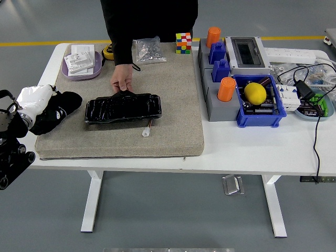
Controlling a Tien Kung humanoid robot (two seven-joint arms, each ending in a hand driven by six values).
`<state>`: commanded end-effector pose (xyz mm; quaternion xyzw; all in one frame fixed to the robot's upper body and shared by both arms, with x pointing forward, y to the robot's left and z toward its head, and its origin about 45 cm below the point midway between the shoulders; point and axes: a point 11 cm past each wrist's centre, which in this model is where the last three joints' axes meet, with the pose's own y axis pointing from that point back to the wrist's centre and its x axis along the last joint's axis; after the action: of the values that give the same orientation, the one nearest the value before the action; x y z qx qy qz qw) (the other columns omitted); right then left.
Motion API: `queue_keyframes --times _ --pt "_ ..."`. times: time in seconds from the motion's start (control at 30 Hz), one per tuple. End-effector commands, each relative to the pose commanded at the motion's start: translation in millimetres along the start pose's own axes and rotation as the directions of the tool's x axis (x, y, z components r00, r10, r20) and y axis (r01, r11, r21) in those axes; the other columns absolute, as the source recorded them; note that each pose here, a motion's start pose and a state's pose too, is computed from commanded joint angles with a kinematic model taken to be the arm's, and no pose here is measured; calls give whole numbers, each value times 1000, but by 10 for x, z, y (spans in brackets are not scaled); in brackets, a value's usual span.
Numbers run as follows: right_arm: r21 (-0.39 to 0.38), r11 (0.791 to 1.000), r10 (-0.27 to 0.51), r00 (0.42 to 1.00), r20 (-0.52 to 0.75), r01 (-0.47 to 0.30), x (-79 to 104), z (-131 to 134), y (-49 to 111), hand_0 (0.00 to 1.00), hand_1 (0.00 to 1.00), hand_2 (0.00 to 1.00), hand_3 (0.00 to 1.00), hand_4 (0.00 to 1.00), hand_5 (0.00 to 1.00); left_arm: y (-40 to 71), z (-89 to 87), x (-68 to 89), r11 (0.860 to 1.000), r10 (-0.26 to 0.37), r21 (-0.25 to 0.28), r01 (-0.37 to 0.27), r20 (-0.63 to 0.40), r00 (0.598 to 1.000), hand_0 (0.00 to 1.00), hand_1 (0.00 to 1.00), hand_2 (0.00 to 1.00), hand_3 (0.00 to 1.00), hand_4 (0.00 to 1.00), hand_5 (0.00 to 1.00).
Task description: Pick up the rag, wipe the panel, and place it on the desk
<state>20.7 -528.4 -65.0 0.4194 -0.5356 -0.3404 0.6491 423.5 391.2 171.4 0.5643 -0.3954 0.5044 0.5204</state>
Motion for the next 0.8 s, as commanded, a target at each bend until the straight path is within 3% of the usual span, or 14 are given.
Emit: queue_keyframes --times 0.17,0.2,0.33,0.37,0.53,0.57,0.77,0.8 --pt "0 1000 2 1000 2 -2 10 -4 1 718 624 684 599 998 435 7 -14 -38 1000 -10 0 10 -25 1000 274 296 514 477 485 2" --pt "0 1000 2 1000 2 -2 11 -4 1 719 624 684 598 998 435 8 -16 -45 1000 -13 1 13 -27 1000 320 479 575 564 577 62" --pt "-1 1000 2 1000 3 -2 6 5 0 719 624 684 598 998 435 21 -31 -89 1000 -26 3 26 -40 999 320 479 575 564 577 62" --pt "-2 1000 2 1000 2 -2 4 7 0 719 624 684 598 998 434 26 -38 -101 1000 -29 4 29 -45 999 357 520 585 559 640 97" --pt "-3 1000 3 1000 4 -3 2 17 -2 719 624 684 598 998 434 39 -54 -145 999 -48 5 48 -62 997 357 520 585 559 640 97" --pt "-3 1000 3 1000 3 -3 2 17 -2 719 624 684 598 998 434 41 -56 -153 999 -53 5 53 -66 996 385 583 638 570 802 279" --pt "-3 1000 7 1000 5 -7 5 14 -2 719 618 684 598 998 433 48 -59 -180 997 -71 -6 71 -87 994 385 583 638 570 802 279" --pt "-3 1000 7 1000 5 -7 5 14 -2 719 616 683 597 998 433 49 -64 -184 997 -76 -6 76 -88 993 398 615 726 617 872 373"
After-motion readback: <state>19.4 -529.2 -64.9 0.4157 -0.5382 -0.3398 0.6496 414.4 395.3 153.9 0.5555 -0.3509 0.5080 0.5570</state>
